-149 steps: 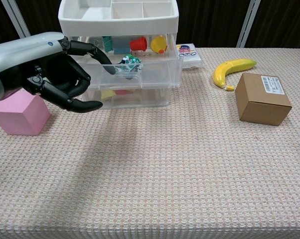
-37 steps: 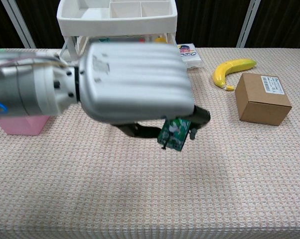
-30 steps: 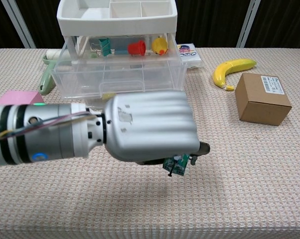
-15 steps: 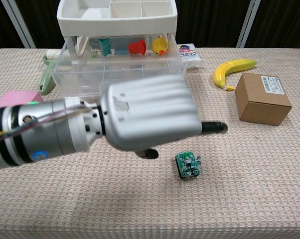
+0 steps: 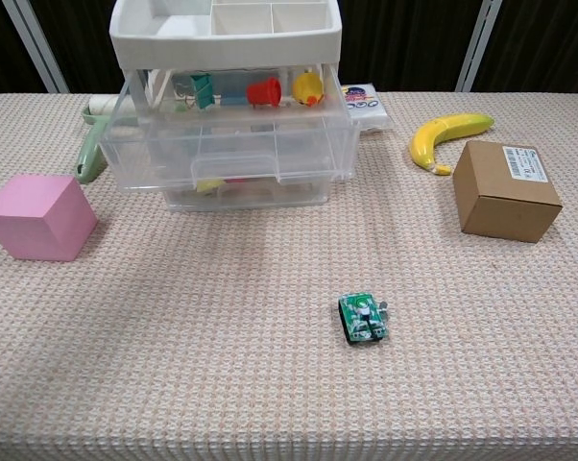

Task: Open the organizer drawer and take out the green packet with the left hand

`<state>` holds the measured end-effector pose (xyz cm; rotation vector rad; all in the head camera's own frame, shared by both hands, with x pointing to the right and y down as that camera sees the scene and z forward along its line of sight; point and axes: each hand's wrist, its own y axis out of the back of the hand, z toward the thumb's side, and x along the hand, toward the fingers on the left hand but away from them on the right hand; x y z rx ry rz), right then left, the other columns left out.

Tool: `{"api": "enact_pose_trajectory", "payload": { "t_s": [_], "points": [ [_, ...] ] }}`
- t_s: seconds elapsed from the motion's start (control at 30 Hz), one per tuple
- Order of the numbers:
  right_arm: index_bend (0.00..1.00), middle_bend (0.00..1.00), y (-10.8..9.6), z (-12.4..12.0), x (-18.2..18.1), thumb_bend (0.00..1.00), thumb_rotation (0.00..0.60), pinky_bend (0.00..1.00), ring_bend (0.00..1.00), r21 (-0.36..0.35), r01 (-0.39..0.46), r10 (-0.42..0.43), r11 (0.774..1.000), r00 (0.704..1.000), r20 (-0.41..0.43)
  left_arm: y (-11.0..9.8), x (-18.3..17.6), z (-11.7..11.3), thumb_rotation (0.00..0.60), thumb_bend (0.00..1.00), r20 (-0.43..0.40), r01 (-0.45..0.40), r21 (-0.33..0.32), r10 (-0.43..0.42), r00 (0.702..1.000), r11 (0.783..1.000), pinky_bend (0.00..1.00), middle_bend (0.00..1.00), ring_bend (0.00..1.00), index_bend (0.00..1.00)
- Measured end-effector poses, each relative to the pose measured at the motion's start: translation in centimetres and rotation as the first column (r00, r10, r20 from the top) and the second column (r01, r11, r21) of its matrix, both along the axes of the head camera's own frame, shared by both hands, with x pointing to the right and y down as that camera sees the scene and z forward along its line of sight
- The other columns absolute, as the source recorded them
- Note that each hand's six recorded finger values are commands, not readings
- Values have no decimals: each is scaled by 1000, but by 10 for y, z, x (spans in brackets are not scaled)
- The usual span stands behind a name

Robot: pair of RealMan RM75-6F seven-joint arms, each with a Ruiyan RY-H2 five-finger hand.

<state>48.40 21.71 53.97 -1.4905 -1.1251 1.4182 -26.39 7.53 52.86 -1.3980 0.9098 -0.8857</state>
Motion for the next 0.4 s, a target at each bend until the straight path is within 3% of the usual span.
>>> {"api": "enact_pose_trajectory", "payload": {
  "t_s": [0.1, 0.23, 0.33, 0.4],
  "points": [
    [0, 0, -3, 2, -1, 42, 600, 0, 0, -2, 15, -15, 1000, 1000, 12, 1, -60, 8, 600, 90, 26, 184, -106, -182, 983, 977, 368, 347, 317, 275],
    [0, 0, -8, 7, -5, 53, 600, 0, 0, -11, 39, -39, 999, 999, 24, 37, -137, 18, 600, 90, 75, 390, -240, -384, 920, 889, 306, 318, 291, 262],
    [0, 0, -11, 11, -9, 53, 600, 0, 0, -14, 49, -48, 999, 998, 40, 72, -165, 26, 600, 90, 117, 454, -301, -440, 890, 839, 298, 316, 291, 257],
    [0, 0, -12, 14, -10, 53, 600, 0, 0, -23, 50, -48, 998, 997, 58, 90, -173, 28, 600, 91, 142, 468, -316, -447, 883, 825, 294, 316, 291, 256]
  ]
}}
